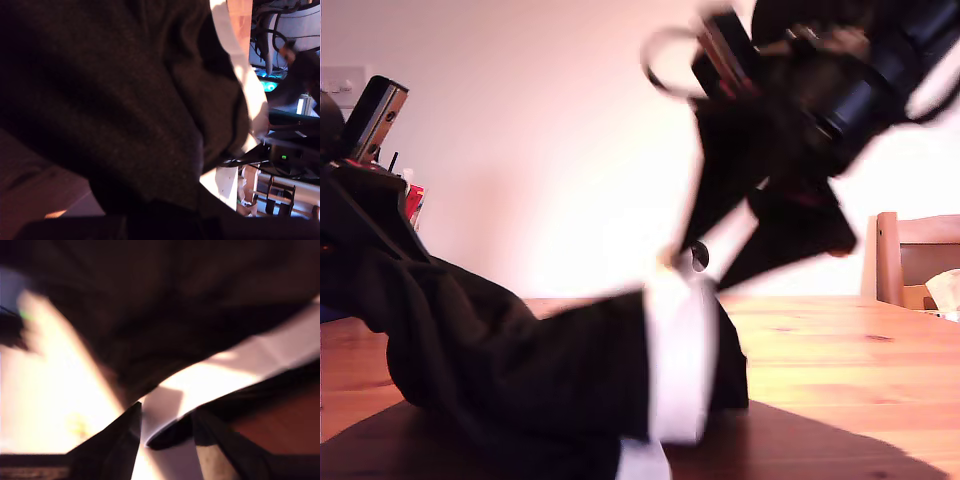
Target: Fold the shorts in front of you. After folding it, place it to the left side.
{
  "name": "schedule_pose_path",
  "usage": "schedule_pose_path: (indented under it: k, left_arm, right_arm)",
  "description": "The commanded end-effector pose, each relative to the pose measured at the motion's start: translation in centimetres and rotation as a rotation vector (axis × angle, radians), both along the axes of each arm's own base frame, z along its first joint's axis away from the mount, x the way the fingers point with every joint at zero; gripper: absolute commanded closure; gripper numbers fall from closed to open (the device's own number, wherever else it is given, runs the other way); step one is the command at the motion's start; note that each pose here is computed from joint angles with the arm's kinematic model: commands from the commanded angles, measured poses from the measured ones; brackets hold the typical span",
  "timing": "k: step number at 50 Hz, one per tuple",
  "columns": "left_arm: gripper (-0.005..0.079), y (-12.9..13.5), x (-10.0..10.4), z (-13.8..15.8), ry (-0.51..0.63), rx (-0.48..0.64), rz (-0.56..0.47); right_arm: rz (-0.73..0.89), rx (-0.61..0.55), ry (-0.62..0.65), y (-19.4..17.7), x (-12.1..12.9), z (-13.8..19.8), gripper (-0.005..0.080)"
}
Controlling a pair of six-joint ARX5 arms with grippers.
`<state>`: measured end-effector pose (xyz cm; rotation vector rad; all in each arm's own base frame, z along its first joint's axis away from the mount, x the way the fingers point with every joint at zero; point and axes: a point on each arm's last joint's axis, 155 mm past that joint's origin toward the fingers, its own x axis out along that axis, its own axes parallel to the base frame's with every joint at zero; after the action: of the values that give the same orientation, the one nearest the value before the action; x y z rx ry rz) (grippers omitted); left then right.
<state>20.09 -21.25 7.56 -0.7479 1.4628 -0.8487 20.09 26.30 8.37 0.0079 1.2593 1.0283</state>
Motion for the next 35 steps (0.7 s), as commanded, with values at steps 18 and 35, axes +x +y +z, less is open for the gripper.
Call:
schedule_pose_path:
  k: [18, 35]
  left_arm:
    - [0.0763, -0.7, 0.3, 1.2, 0.024, -0.055, 0.008]
    - [0.0763, -1.3, 2.4, 2.1, 0.073, -0.087, 0.113]
  right_arm:
    - [0.274, -0.037, -0.278, 1.5, -0.3, 1.1, 0.0432]
    - [0.492, -0.103, -0.609, 5.6, -0.7, 3.9, 0.0320]
